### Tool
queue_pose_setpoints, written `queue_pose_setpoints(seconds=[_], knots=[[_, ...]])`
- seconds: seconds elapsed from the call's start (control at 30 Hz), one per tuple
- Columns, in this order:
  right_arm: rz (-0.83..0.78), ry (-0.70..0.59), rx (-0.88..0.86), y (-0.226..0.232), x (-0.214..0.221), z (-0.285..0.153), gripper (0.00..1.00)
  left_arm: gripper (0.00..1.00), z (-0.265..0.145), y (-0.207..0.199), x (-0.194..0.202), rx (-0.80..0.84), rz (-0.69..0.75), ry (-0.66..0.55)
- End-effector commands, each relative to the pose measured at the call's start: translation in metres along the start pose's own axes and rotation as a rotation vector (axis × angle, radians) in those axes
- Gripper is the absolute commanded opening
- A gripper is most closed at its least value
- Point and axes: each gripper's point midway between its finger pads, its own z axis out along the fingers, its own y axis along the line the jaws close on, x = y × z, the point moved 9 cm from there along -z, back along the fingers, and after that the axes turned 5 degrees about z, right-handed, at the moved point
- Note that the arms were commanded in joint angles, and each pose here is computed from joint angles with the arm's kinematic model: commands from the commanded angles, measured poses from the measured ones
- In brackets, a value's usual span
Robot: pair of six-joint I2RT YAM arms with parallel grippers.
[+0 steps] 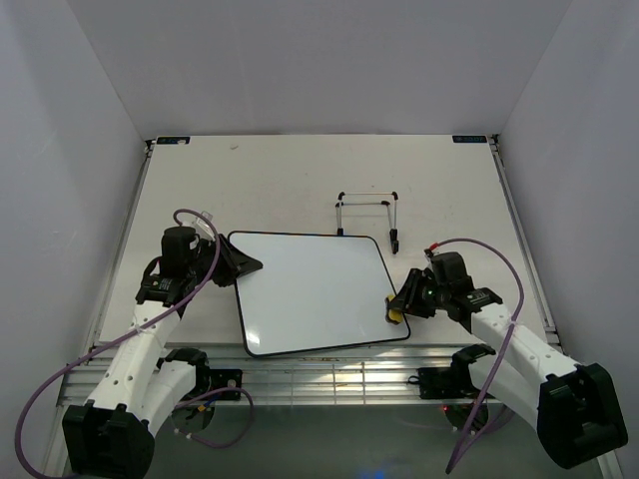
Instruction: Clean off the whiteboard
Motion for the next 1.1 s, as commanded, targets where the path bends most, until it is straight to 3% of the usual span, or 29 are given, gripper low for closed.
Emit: queue_pose_setpoints(seconds=[0.0, 0.13, 0.33, 0.63, 0.93, 1.07], knots=[[-0.011, 0.100, 0.163, -0.024, 0.014, -0.004, 0.25, 0.00, -0.002, 0.035, -0.029, -0.357, 0.213, -0.254], [-0.051, 0.117, 0.128, -0.015, 0.008, -0.006, 0.23, 0.00, -0.002, 0.035, -0.029, -0.354, 0.215, -0.254], [-0.167, 0.239, -0.094, 0.010, 0.013, -0.004, 0.22, 0.00, 0.001, 0.034, -0.028, -0.332, 0.221, -0.236], [-0.361, 0.255, -0.261, 0.105, 0.051, -0.006, 0.22, 0.00, 0.002, 0.036, -0.027, -0.335, 0.218, -0.231], [-0.512, 0.283, -0.331, 0.201, 0.096, -0.007, 0.20, 0.00, 0.004, 0.036, -0.026, -0.327, 0.219, -0.222], [-0.559, 0.314, -0.312, 0.221, 0.108, -0.001, 0.20, 0.00, 0.004, 0.036, -0.026, -0.319, 0.220, -0.217]])
